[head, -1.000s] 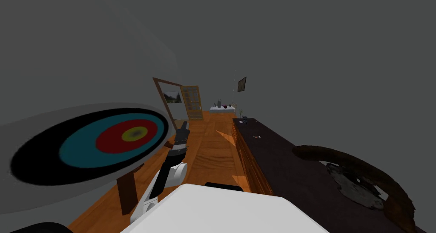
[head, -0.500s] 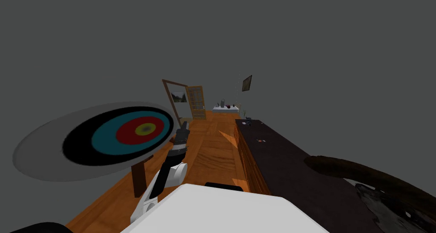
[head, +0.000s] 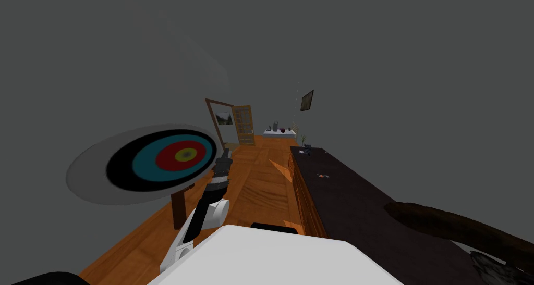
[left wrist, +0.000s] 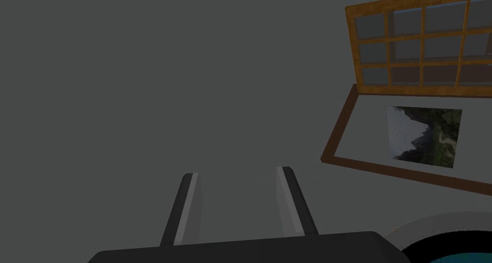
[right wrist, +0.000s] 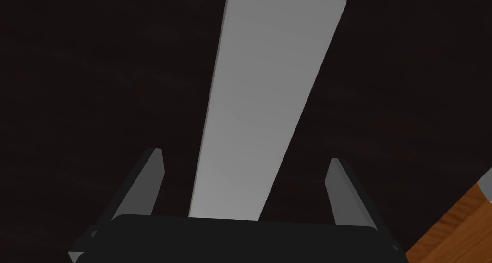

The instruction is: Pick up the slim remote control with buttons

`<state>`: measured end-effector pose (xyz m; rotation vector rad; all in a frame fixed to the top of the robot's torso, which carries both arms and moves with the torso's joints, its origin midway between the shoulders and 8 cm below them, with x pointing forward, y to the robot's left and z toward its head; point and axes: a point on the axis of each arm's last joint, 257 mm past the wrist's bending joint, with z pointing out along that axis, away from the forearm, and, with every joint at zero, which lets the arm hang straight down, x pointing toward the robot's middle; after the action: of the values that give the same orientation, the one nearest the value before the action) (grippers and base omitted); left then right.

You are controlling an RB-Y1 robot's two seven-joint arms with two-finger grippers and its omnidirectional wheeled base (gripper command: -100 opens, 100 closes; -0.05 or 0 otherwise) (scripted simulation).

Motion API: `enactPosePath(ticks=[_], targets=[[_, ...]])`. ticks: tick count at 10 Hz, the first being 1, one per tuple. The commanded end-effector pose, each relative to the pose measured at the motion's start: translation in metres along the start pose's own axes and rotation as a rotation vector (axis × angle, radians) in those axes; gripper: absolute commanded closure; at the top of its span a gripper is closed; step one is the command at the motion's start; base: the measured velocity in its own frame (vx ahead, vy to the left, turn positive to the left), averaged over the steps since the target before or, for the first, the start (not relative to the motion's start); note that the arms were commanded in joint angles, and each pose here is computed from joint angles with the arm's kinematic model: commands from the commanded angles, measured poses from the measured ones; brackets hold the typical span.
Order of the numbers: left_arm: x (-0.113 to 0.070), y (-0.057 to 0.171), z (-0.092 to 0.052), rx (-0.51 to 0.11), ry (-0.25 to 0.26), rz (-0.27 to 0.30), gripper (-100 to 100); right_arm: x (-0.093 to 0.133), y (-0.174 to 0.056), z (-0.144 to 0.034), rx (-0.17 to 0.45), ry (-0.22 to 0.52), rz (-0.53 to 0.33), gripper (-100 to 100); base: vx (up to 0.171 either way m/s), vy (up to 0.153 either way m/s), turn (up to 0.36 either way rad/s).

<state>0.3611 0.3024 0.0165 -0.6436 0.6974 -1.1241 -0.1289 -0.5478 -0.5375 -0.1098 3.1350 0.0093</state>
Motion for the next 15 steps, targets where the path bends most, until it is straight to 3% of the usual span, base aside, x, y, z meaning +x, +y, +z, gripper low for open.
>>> enactPosePath(ticks=[1,2,3,6,7,8,12,13,14,15], targets=[[0.000,0.000,0.000,0.000,0.000,0.000,0,0.000,0.000,0.000,0.000,0.000,0.000,-100,0.004,-0.032,0.028],[0.000,0.000,0.000,0.000,0.000,0.000,0,0.001,0.001,0.000,-0.002,0.002,-0.002,0,0.001,-0.006,-0.003],[0.000,0.000,0.000,0.000,0.000,0.000,0,0.002,0.008,0.008,-0.001,0.000,0.005,-100,-0.007,-0.026,0.046],[0.000,0.000,0.000,0.000,0.000,0.000,0,0.003,0.025,0.026,-0.002,-0.003,0.019,-100,-0.019,-0.056,0.057],[0.000,0.000,0.000,0.000,0.000,0.000,0,0.004,0.020,0.023,-0.003,-0.003,0.016,-100,-0.011,-0.024,0.013],[0.000,0.000,0.000,0.000,0.000,0.000,0,0.004,0.021,0.023,-0.002,-0.002,0.016,100,0.000,0.000,0.000],[0.000,0.000,0.000,0.000,0.000,0.000,0,0.004,0.024,0.024,-0.009,-0.004,0.018,100,0.000,0.000,0.000],[0.000,0.000,0.000,0.000,0.000,0.000,0,0.004,0.024,0.024,-0.009,-0.004,0.018,0,0.000,0.000,0.000],[0.000,0.000,0.000,0.000,0.000,0.000,0,0.002,0.015,0.016,-0.001,-0.002,0.011,100,0.014,0.029,-0.072],[0.000,0.000,0.000,0.000,0.000,0.000,0,0.002,0.013,0.013,-0.001,-0.001,0.009,100,0.014,0.047,-0.042]])
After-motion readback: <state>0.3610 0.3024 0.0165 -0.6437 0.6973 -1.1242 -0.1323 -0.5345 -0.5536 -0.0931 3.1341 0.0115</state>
